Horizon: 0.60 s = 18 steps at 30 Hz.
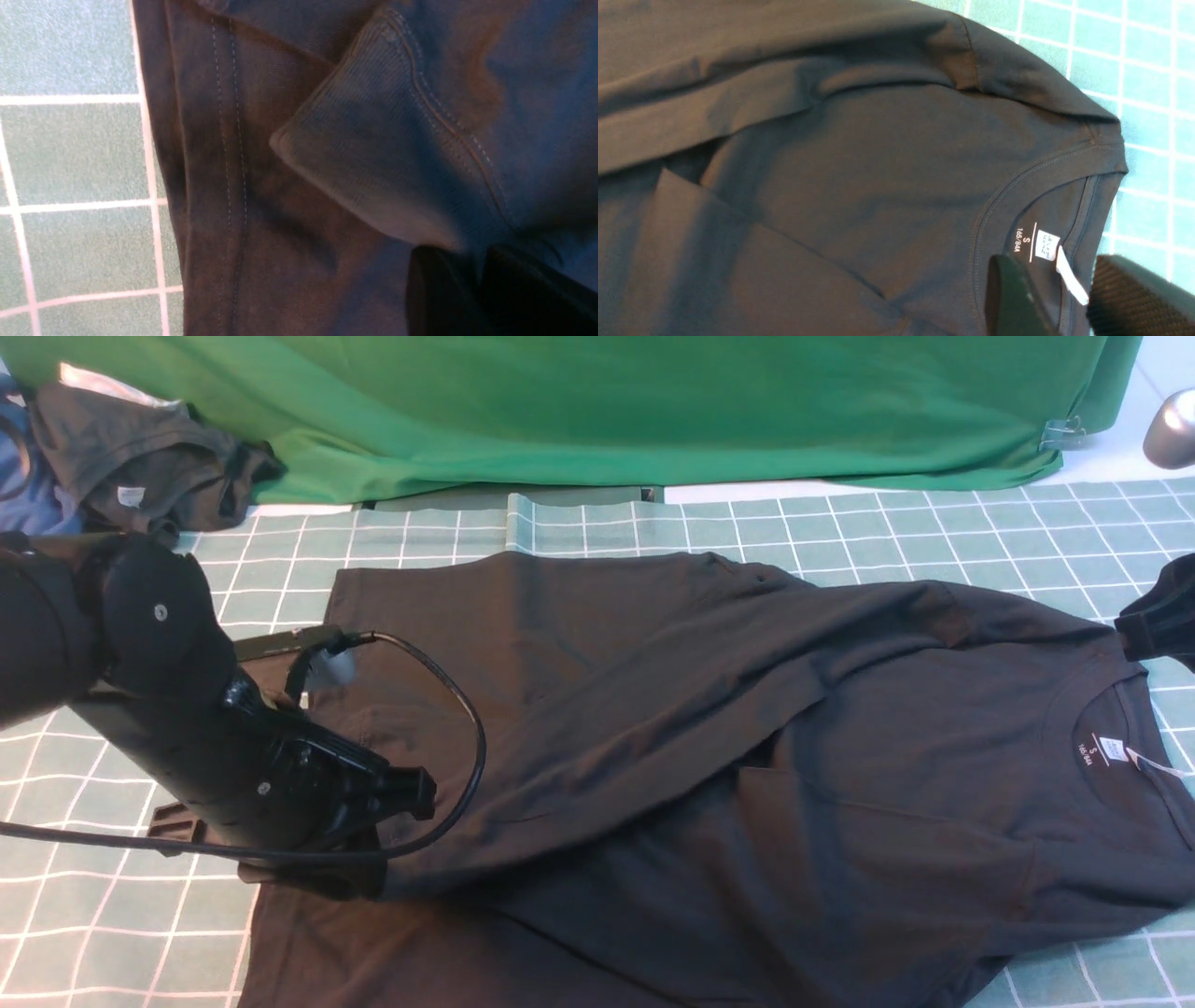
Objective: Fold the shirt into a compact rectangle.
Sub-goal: 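Fold the left side of the dark shirt inward over its body with the left gripper, then grasp the near edge of the shirt at its hem and shoulder corners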
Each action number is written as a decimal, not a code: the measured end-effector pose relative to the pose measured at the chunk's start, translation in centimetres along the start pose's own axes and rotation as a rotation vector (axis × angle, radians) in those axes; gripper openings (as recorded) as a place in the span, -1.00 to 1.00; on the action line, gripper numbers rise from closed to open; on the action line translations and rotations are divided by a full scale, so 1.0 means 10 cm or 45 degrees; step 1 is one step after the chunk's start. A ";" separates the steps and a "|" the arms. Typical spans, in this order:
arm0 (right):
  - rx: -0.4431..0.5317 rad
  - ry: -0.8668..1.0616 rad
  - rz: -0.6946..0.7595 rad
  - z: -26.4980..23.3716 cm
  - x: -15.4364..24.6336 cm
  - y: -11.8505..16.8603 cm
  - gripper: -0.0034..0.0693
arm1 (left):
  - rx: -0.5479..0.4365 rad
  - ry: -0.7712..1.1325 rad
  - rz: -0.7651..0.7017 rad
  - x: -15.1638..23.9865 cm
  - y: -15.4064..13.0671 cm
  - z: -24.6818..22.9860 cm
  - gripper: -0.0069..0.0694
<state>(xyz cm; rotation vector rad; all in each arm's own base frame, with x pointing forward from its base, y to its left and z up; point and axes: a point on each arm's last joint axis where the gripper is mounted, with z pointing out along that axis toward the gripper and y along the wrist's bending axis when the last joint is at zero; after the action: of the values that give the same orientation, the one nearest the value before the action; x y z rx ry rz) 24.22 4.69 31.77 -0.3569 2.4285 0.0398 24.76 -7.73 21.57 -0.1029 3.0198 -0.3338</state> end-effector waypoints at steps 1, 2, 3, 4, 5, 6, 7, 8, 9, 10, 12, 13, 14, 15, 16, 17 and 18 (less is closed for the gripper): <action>0.000 0.000 0.000 0.00 0.00 0.00 -0.25 | -0.001 -0.001 0.001 0.00 0.00 0.00 -0.29; 0.000 0.000 0.002 0.00 0.00 0.00 -0.24 | -0.008 -0.002 0.006 0.00 0.01 0.00 -0.17; 0.000 0.000 0.004 0.00 0.00 0.00 -0.24 | -0.016 0.001 0.012 0.00 0.01 0.00 -0.06; 0.000 0.000 0.005 0.00 0.00 0.00 -0.24 | -0.029 0.007 0.021 0.00 0.02 0.00 0.05; 0.000 0.000 0.007 0.00 0.00 0.00 -0.24 | -0.033 0.012 0.023 0.01 0.02 0.00 0.09; 0.000 0.002 0.008 0.00 0.00 0.00 -0.24 | -0.053 0.042 0.033 0.03 0.04 0.00 0.22; -0.001 0.006 0.009 0.00 0.00 0.00 -0.24 | -0.068 0.074 0.039 0.05 0.05 0.00 0.29; -0.001 0.013 0.009 0.00 0.01 0.00 -0.24 | -0.086 0.112 0.045 0.08 0.06 -0.01 0.35; -0.002 0.020 0.009 0.00 0.01 0.00 -0.24 | -0.104 0.151 0.050 0.11 0.08 -0.01 0.38; -0.002 0.024 0.009 0.00 0.02 0.00 -0.24 | -0.115 0.182 0.051 0.14 0.09 -0.01 0.40; -0.003 0.030 0.009 0.00 0.02 0.00 -0.24 | -0.131 0.250 0.045 0.23 0.12 0.01 0.41; -0.003 0.034 0.009 0.00 0.02 0.00 -0.24 | -0.138 0.280 0.041 0.29 0.14 0.03 0.40; -0.004 0.039 0.009 0.00 0.03 0.00 -0.24 | -0.146 0.306 0.031 0.38 0.18 0.05 0.39; -0.004 0.041 0.009 0.00 0.03 0.00 -0.24 | -0.153 0.325 0.018 0.44 0.20 0.07 0.37; -0.004 0.044 0.011 0.00 0.03 0.00 -0.24 | -0.162 0.345 -0.003 0.52 0.23 0.10 0.35; -0.005 0.047 0.012 0.00 0.03 0.00 -0.24 | -0.166 0.352 -0.014 0.59 0.26 0.11 0.34; -0.005 0.047 0.013 0.00 0.03 0.00 -0.24 | -0.172 0.354 -0.023 0.66 0.29 0.14 0.32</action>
<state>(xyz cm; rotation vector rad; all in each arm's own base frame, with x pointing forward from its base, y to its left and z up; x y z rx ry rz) 23.96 4.64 31.56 -0.3498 2.4670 0.0423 18.19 -5.71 18.97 -0.1023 3.3176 -0.1563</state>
